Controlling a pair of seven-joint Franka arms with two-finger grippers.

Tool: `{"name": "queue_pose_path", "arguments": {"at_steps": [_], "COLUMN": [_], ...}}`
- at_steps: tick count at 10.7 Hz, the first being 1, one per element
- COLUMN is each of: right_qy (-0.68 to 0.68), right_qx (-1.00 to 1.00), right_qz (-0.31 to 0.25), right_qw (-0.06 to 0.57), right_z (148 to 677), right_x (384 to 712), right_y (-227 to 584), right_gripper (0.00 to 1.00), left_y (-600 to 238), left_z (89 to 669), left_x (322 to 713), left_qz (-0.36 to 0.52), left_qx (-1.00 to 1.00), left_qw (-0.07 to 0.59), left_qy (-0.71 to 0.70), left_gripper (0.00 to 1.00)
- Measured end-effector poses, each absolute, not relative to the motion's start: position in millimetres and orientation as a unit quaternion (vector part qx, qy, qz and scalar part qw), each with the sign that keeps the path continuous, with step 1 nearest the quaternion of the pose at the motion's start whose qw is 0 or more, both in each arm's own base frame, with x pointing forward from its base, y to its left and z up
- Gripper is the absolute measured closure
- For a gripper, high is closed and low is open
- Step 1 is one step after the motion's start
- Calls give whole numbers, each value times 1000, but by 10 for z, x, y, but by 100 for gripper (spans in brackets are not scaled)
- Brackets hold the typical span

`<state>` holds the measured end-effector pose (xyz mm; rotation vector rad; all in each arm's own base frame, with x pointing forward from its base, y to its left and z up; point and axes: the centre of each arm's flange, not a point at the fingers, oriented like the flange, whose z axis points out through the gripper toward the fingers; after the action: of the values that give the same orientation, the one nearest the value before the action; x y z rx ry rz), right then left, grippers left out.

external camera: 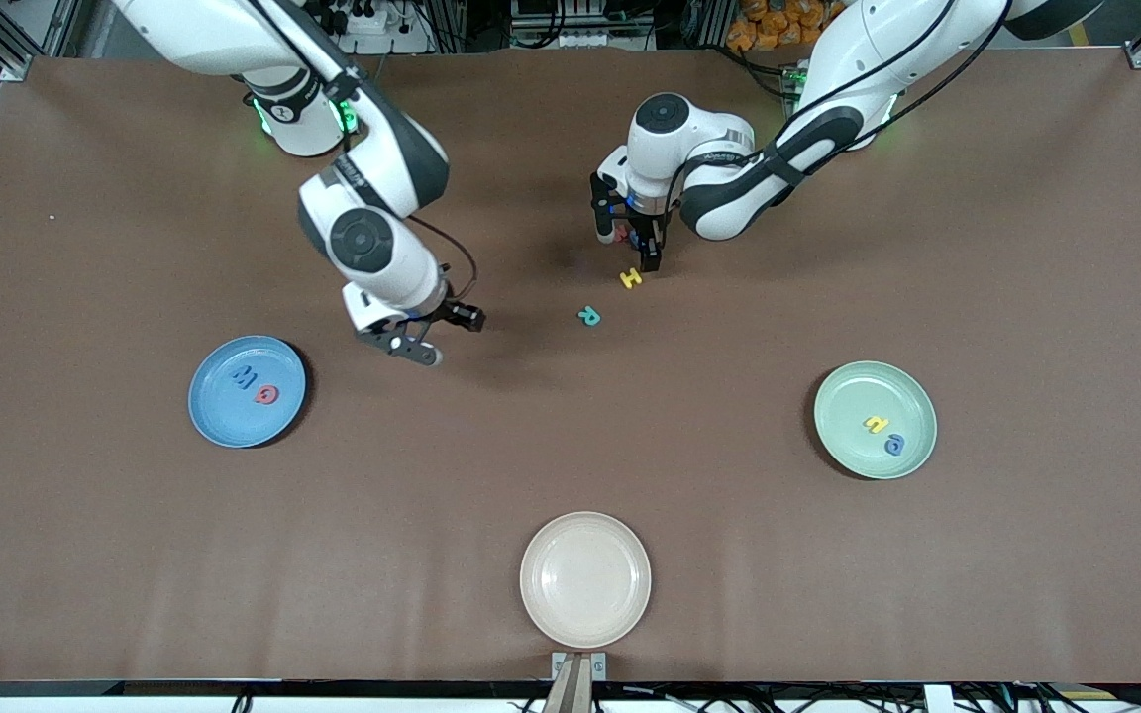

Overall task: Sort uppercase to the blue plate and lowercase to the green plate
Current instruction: 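Grasp the blue E-shaped letter with the left gripper while the right returns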

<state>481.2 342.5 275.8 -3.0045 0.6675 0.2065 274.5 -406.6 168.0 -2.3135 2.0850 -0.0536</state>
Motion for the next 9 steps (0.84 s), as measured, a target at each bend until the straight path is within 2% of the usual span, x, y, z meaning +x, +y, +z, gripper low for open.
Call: {"name": "queue_pose_path", "arguments": {"at_steps": [3,5,7,9], "right_qy": [281,336,373,384], "right_qx": [-957,-937,-921,-916], "right_qz": [53,54,62,68], "right_qw": [57,82,98,97], "right_z": [2592,2453,2282,2187], "right_x": [4541,4407,4277,4280], "right_y": [3755,3993,4181,4180], "right_gripper": [22,21,20,20], "left_y": [-4066,-4085,-4085,-4086], "left_z": [1677,1690,1692,1693], "left_x": [2740,2715,2717,2719], "left_qz": [-17,-18,-19,-19], "left_qx": [-743,-741,-742,-743], "left_qw": [13,11,10,10], "left_qy": [669,671,670,669], "left_gripper": [26,44,48,48]}}
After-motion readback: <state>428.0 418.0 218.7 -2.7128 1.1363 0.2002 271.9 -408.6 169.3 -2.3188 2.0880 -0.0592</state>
